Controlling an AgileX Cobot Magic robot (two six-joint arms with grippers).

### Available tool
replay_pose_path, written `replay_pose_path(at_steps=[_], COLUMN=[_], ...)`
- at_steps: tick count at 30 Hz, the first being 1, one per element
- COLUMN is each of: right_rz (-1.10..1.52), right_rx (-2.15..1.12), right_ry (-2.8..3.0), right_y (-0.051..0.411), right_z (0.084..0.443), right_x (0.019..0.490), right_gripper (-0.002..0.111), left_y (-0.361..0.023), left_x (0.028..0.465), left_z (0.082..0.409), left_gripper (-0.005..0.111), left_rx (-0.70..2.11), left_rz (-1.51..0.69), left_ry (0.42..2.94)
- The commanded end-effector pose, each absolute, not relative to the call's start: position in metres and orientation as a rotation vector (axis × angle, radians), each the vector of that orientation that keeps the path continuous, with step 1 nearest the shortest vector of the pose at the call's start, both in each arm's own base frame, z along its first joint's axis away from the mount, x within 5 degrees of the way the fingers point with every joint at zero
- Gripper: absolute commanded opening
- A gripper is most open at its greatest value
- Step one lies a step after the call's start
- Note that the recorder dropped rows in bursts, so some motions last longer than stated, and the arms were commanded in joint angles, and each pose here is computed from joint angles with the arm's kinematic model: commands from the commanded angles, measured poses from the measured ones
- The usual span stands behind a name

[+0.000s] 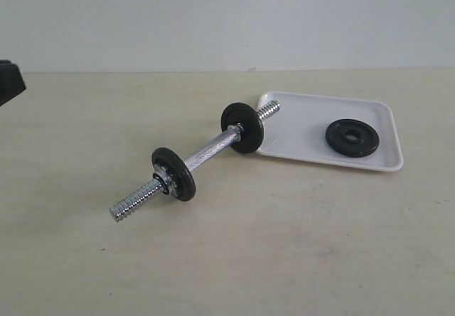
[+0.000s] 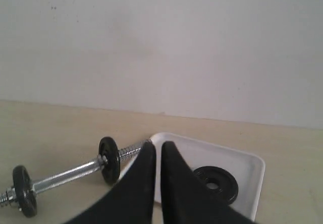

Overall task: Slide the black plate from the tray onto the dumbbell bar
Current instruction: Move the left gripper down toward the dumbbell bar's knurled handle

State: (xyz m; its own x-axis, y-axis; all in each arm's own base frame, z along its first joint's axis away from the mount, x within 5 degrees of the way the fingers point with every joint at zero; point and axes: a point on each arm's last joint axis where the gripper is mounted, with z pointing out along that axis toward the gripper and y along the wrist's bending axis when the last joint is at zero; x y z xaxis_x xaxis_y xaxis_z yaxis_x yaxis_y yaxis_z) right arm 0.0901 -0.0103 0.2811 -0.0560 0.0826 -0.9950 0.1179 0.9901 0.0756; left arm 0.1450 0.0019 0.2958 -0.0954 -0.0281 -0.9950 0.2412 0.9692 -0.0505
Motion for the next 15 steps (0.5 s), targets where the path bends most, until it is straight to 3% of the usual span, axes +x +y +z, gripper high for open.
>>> replay_pose_path(at_steps=[1, 8, 15], right_rz=[-0.044, -0.063, -0.061], right_rx=[0.069, 0.032, 0.03], right_ry=[1.692, 1.794, 1.829], right_y=[-0.007, -0.007, -0.007], right_z=[0.283, 0.287, 0.283], right_x=[0.1, 0.117, 0.127], right_gripper=[0.0, 0.0, 0.0], left_y=[0.015, 0.037, 0.055], left_x=[0.181, 0.219, 0.24], left_z=[0.299, 0.295, 0.288], left_gripper=[0.004, 0.016, 0.016], left_rx=[0.199, 0.173, 0.04], left_rz=[-0.243, -0.185, -0.106], left_ry=[1.751, 1.874, 1.949])
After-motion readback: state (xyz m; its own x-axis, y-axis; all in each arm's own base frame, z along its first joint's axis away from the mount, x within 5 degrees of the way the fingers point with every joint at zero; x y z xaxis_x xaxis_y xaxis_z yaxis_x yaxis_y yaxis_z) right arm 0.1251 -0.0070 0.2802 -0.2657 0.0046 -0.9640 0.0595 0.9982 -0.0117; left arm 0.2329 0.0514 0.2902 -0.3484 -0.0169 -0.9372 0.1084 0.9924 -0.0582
